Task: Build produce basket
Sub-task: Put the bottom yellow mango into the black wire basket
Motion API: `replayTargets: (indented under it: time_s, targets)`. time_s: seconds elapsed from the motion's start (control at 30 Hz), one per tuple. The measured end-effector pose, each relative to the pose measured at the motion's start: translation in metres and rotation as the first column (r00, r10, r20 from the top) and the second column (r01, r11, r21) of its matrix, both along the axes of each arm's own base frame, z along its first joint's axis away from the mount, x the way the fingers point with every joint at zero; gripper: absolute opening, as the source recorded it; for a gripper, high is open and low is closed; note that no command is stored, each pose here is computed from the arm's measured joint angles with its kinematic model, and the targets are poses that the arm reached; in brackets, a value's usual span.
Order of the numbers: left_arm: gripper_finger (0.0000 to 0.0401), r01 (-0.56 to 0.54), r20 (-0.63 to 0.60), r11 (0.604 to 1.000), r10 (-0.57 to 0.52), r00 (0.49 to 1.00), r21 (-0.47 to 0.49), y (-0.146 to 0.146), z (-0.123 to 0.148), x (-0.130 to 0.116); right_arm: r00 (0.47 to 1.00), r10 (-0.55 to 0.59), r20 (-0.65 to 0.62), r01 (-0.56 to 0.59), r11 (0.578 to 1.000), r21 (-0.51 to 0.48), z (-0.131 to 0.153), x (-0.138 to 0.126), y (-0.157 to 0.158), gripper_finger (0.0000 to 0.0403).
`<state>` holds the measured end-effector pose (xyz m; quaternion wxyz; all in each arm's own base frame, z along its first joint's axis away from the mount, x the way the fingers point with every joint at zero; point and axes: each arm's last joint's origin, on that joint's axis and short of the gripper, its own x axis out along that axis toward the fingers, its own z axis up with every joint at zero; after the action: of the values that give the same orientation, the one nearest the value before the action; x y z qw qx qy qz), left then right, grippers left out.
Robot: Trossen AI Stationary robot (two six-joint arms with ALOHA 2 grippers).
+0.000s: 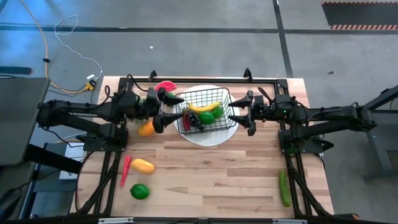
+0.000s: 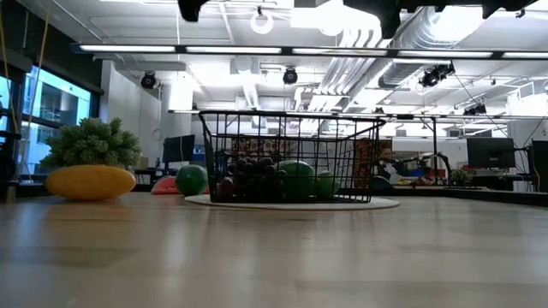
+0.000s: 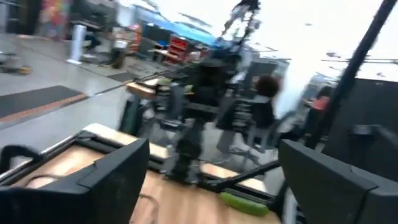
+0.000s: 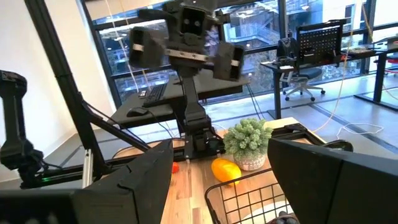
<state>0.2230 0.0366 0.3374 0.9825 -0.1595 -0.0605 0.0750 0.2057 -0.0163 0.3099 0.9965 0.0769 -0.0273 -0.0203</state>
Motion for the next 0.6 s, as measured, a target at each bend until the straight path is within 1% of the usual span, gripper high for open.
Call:
replayTargets:
  time_s: [0.07, 0.17, 0.23, 0.3, 0.37, 0.47, 0.6]
  targets:
    - [0.0358, 0.05, -0.017, 0.999, -0.05, 0.999, 0.012, -0.007, 0.006, 0.002, 1.0, -0.006, 0.0, 0.006, 1.0, 0.004, 0.0, 0.0, 0.0, 0.0245]
    - [0.0362, 0.109, -0.128, 0.994, -0.104, 0.986, 0.027, -0.02, 0.012, 0.006, 1.0, -0.006, 0.001, 0.006, 1.0, 0.021, 0.0, 0.0, 0.0, 0.0245]
    - [0.0361, 0.154, -0.213, 0.988, -0.146, 0.966, 0.022, -0.03, 0.018, 0.008, 1.0, -0.006, 0.001, 0.006, 1.0, 0.021, 0.0, 0.0, 0.0, 0.0245]
    - [0.0361, 0.21, -0.317, 0.978, -0.198, 0.928, 0.002, -0.042, 0.022, 0.007, 1.0, -0.005, 0.001, 0.005, 1.0, 0.024, 0.0, 0.0, 0.0, 0.0245]
    - [0.0361, 0.278, -0.434, 0.96, -0.26, 0.862, -0.023, -0.058, 0.023, 0.005, 1.0, -0.005, 0.001, 0.005, 1.0, 0.026, 0.0, 0.0, 0.0, 0.0245]
    - [0.0362, 0.368, -0.602, 0.927, -0.332, 0.726, -0.068, -0.082, 0.017, -0.004, 1.0, -0.005, 0.0, 0.005, 1.0, 0.026, 0.0, 0.0, 0.0, 0.0245]
    - [0.0361, 0.417, -0.73, 0.894, -0.394, 0.558, -0.164, -0.111, -0.002, -0.013, 1.0, -0.005, -0.006, 0.006, 1.0, 0.026, -0.001, 0.0, 0.0, 0.0245]
